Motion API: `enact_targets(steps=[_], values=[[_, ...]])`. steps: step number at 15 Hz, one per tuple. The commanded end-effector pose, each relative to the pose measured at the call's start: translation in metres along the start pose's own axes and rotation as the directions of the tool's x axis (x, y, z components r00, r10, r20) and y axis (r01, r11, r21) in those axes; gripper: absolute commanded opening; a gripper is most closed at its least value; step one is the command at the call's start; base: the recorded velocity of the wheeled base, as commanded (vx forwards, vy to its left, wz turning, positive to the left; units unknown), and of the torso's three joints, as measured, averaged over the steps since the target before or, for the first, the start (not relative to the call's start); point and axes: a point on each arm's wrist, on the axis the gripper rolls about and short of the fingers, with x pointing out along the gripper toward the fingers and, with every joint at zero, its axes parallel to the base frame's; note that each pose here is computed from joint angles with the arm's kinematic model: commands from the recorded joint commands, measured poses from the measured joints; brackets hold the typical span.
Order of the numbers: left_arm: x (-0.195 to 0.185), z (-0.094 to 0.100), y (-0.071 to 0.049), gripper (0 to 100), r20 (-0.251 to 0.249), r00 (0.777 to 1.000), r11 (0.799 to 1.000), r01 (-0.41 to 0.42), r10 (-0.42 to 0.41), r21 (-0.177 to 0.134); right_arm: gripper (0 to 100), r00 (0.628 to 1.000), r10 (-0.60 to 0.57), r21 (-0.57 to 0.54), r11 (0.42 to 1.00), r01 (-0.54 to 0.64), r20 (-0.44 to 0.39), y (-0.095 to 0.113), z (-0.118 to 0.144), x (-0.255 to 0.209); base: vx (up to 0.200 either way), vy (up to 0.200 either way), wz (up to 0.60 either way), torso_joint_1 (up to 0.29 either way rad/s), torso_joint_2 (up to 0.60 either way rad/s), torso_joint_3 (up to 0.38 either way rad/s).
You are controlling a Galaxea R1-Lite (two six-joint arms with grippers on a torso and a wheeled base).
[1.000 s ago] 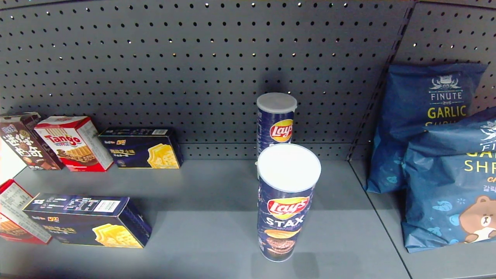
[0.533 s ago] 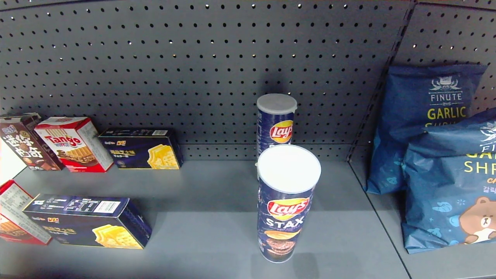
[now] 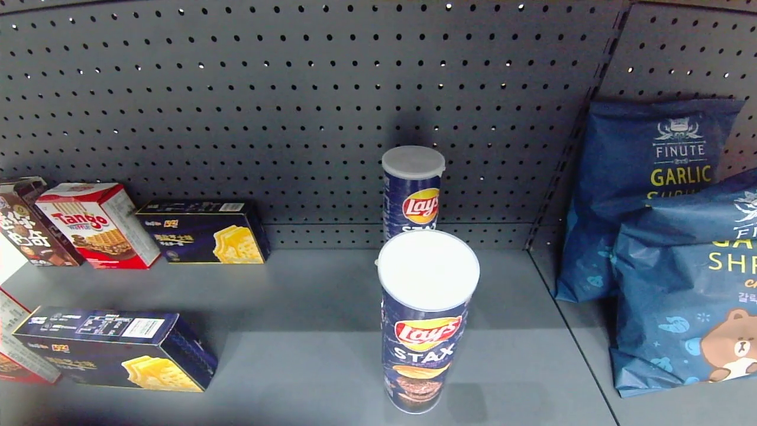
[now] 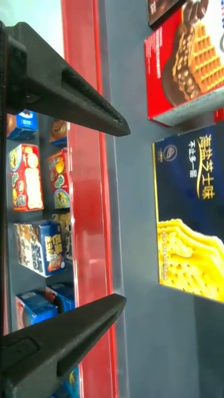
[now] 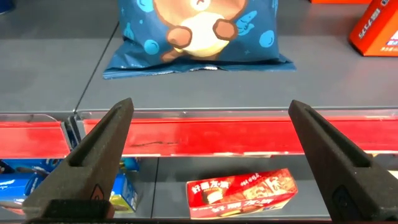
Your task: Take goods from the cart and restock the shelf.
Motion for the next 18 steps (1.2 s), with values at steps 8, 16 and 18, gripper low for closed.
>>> enact_targets(steps=[8, 16, 18], values=[[0.0001, 0.0, -0.0001, 100, -0.002, 1.0, 1.0, 0.004, -0.004, -0.001, 100, 1.0, 0.0, 0.0, 1.0, 0.0, -0.001, 0.0, 0.0, 0.0001, 0.0, 0.0, 0.0, 0.0, 0.0, 0.0], [0.0001, 0.0, -0.0001, 100, -0.002, 1.0, 1.0, 0.002, -0.002, -0.001, 100, 1.0, 0.0, -0.002, 1.0, 0.0, -0.001, 0.0, 0.0, 0.0001, 0.0, 0.0, 0.0, 0.0, 0.0, 0.0], [0.0001, 0.0, -0.0001, 100, -0.002, 1.0, 1.0, 0.002, -0.002, -0.001, 100, 1.0, 0.0, -0.002, 1.0, 0.0, -0.001, 0.0, 0.0, 0.0001, 0.0, 0.0, 0.0, 0.0, 0.0, 0.0]])
